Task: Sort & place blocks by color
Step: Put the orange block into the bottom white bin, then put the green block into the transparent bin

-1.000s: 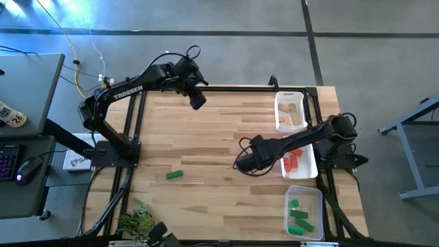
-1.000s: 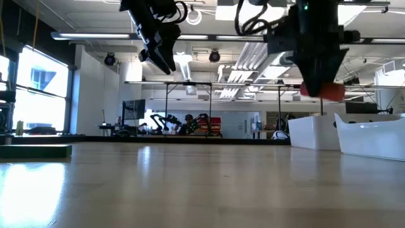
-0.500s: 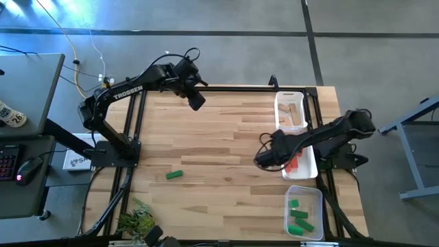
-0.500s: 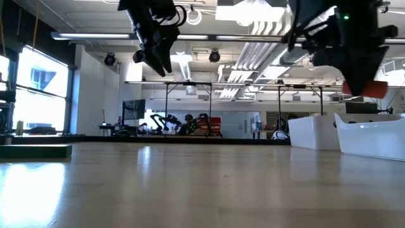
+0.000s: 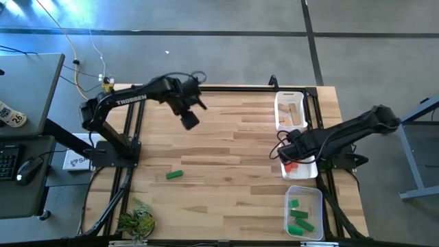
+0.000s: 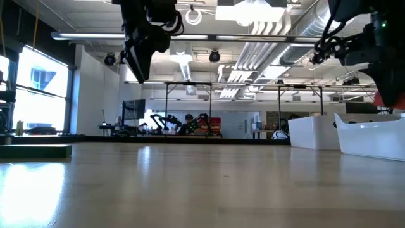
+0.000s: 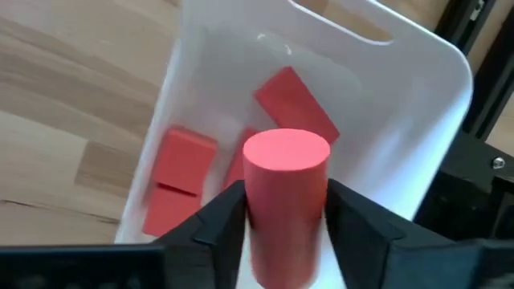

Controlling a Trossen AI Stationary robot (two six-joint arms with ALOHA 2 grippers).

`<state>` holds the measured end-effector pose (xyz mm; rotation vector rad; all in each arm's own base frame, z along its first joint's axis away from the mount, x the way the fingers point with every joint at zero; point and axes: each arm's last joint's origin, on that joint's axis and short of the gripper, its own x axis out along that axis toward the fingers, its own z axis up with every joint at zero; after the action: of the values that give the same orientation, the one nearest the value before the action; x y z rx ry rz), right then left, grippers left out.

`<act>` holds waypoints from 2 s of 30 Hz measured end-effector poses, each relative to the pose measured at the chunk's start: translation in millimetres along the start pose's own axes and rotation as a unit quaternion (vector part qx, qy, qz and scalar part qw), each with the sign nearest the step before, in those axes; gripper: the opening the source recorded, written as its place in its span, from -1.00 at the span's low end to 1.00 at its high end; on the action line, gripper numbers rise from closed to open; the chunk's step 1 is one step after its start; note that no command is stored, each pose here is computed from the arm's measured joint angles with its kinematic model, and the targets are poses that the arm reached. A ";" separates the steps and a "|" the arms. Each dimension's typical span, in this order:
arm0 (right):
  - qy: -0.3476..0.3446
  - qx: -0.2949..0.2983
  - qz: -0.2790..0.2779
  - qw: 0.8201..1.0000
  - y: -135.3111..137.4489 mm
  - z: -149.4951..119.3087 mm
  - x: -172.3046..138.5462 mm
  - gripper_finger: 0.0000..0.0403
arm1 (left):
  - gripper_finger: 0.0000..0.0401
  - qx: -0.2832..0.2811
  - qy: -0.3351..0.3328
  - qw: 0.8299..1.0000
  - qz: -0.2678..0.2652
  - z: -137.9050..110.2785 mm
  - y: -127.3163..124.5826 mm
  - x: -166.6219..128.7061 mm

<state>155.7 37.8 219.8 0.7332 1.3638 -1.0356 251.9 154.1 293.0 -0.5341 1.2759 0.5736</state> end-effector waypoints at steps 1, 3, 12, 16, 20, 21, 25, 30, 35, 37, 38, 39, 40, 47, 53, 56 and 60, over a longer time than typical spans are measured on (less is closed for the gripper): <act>0.001 0.000 0.000 1.000 -2.6 -0.7 1.5 -0.24 | -0.20 0.008 0.009 1.000 0.000 -3.1 -4.6 3.0; 0.001 0.000 0.002 1.000 -6.3 -1.5 3.1 -0.14 | -0.20 0.029 0.026 0.999 -0.001 -10.2 -15.8 10.6; -0.047 -0.016 0.025 0.998 -14.9 0.5 -3.9 -0.02 | -0.20 0.112 0.082 0.990 -0.002 -47.4 -71.4 31.5; -0.109 -0.020 0.053 0.993 -19.3 5.0 -18.7 -0.02 | -0.20 0.137 0.091 0.986 -0.003 -64.9 -96.9 33.2; -0.173 -0.028 0.071 0.982 -25.9 9.1 -32.0 -0.02 | -0.20 0.170 0.093 0.981 -0.009 -82.9 -121.9 30.7; -0.189 -0.028 0.074 0.979 -27.6 9.9 -34.7 -0.01 | -0.20 0.174 0.093 0.980 -0.009 -87.3 -127.2 30.0; -0.239 -0.017 0.081 0.968 -33.8 12.4 -41.6 -0.01 | -0.20 0.203 0.093 0.975 -0.012 -106.5 -147.5 27.1; -0.275 -0.009 0.081 0.958 -38.4 13.9 -44.6 -0.01 | -0.20 0.245 0.090 0.965 -0.013 -133.2 -170.1 22.5; -0.284 -0.016 0.077 0.956 -38.8 14.3 -45.2 -0.01 | -0.20 0.256 0.060 0.965 0.014 -154.7 -184.1 20.3; -0.285 -0.023 0.076 0.955 -38.3 14.4 -45.2 -0.01 | -0.20 0.234 0.052 0.970 0.030 -161.1 -184.3 26.6; -0.285 -0.024 0.075 0.955 -38.3 14.4 -45.2 -0.01 | -0.20 0.224 0.051 0.972 0.038 -164.3 -183.4 30.7; -0.285 -0.026 0.075 0.955 -38.4 14.4 -45.2 -0.01 | -0.20 0.218 0.051 0.974 0.042 -167.3 -182.9 34.5; -0.285 -0.027 0.075 0.955 -38.4 14.4 -45.2 -0.01 | -0.20 0.213 0.051 0.975 0.044 -170.1 -182.2 39.0; -0.280 -0.029 0.076 0.957 -38.2 14.1 -45.0 -0.01 | -0.20 0.178 0.033 0.983 0.023 -178.1 -180.0 67.9; -0.274 -0.030 0.078 0.958 -38.1 13.8 -44.8 -0.01 | -0.20 0.179 0.022 0.983 0.034 -183.0 -172.9 83.7; -0.269 -0.031 0.079 0.959 -38.0 13.6 -44.7 -0.01 | -0.20 0.175 0.031 0.983 0.046 -188.4 -166.1 92.9; -0.267 -0.031 0.080 0.960 -37.9 13.5 -44.6 -0.01 | -0.20 0.173 0.035 0.983 0.042 -193.9 -160.3 104.8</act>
<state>131.1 17.6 270.8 0.4603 0.8511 -0.9663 238.1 -82.6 158.6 -0.2127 1.4338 0.3915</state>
